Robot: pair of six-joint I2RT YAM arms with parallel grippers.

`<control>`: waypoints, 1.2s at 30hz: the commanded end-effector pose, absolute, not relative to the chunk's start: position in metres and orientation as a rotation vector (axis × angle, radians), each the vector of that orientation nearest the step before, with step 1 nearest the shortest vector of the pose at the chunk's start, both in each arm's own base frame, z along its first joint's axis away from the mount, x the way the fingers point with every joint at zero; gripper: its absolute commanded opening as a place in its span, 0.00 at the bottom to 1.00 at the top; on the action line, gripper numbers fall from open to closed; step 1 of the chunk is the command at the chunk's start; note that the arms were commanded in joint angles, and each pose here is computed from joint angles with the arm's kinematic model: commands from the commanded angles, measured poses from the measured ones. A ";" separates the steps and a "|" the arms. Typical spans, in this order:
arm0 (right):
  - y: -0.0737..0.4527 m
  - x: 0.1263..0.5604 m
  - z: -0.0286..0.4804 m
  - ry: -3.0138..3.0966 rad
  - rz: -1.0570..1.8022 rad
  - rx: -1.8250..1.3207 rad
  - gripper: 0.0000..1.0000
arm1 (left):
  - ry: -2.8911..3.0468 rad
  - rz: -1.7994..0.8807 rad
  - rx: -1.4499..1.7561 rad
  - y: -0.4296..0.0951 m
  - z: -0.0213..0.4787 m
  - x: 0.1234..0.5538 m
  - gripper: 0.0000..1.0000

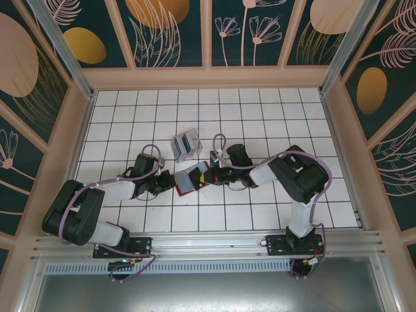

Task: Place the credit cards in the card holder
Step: Insert the credit card into the card slot.

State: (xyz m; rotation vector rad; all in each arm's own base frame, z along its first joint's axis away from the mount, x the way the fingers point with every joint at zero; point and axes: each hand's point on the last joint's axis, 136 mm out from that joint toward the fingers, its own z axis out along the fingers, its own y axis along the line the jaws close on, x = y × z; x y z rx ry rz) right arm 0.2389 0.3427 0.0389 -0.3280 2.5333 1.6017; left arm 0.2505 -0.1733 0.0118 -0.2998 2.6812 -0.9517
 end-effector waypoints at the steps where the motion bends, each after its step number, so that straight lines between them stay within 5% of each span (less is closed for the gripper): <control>1: 0.353 0.233 0.047 2.482 1.697 -0.415 0.00 | 2.805 -0.660 -0.375 -0.139 -0.024 0.234 0.03; 18: 0.348 0.247 0.033 2.450 1.701 -0.625 0.00 | 2.886 -0.507 -0.383 -0.125 -0.039 0.232 0.00; 36: 0.377 0.261 0.044 2.421 1.775 -0.343 0.00 | 2.896 -0.555 -0.379 -0.130 -0.046 0.227 0.00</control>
